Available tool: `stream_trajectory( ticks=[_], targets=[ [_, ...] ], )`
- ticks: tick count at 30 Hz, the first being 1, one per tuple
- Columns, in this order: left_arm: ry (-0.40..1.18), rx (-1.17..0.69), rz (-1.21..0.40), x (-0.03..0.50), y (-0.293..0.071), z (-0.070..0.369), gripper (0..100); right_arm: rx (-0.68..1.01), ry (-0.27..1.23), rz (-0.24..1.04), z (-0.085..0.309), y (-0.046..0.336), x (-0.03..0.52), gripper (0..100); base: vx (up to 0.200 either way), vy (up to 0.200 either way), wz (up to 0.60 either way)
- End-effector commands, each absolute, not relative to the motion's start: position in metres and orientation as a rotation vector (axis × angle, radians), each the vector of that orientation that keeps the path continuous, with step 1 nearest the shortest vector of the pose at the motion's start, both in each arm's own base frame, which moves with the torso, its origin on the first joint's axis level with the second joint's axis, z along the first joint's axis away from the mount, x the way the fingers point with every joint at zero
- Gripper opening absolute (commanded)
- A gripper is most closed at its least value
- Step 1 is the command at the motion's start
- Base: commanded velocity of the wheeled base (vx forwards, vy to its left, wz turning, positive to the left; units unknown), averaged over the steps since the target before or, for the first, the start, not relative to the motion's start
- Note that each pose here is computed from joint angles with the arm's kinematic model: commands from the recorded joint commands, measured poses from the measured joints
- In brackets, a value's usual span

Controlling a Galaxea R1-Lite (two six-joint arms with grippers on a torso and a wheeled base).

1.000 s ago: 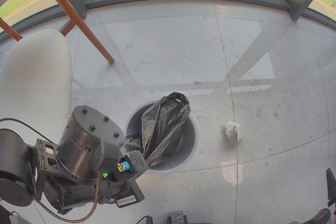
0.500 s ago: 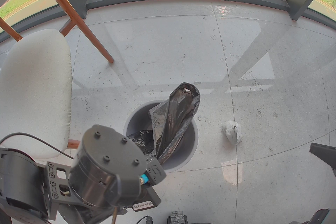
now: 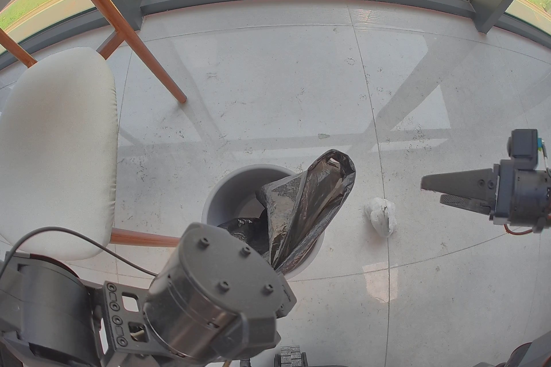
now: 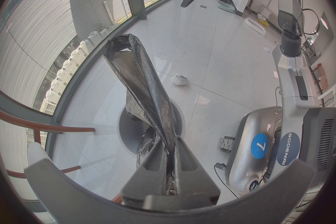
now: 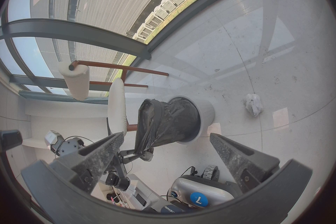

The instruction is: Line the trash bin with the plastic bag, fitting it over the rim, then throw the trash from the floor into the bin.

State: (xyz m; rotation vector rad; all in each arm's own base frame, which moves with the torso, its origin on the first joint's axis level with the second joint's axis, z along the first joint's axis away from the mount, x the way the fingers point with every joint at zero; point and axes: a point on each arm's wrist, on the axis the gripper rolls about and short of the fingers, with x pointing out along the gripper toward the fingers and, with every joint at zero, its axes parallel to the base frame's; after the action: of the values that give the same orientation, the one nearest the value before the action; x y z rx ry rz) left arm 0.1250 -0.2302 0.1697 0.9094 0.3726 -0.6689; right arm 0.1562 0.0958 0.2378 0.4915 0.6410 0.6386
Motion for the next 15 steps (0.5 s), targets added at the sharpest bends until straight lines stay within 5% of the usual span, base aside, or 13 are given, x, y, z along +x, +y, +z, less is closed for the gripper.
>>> stream_trajectory(
  ticks=[1,15],
  targets=[
    [0.375,0.921,-0.661,0.125,-0.233,0.168,0,0.462,0.718,0.63,0.228,0.123,0.185,100,0.0,0.0,0.0],
    [0.381,0.936,-0.665,0.128,-0.239,0.165,0,0.386,0.801,0.639,0.206,0.168,0.207,100,0.0,0.0,0.0]
  ],
)
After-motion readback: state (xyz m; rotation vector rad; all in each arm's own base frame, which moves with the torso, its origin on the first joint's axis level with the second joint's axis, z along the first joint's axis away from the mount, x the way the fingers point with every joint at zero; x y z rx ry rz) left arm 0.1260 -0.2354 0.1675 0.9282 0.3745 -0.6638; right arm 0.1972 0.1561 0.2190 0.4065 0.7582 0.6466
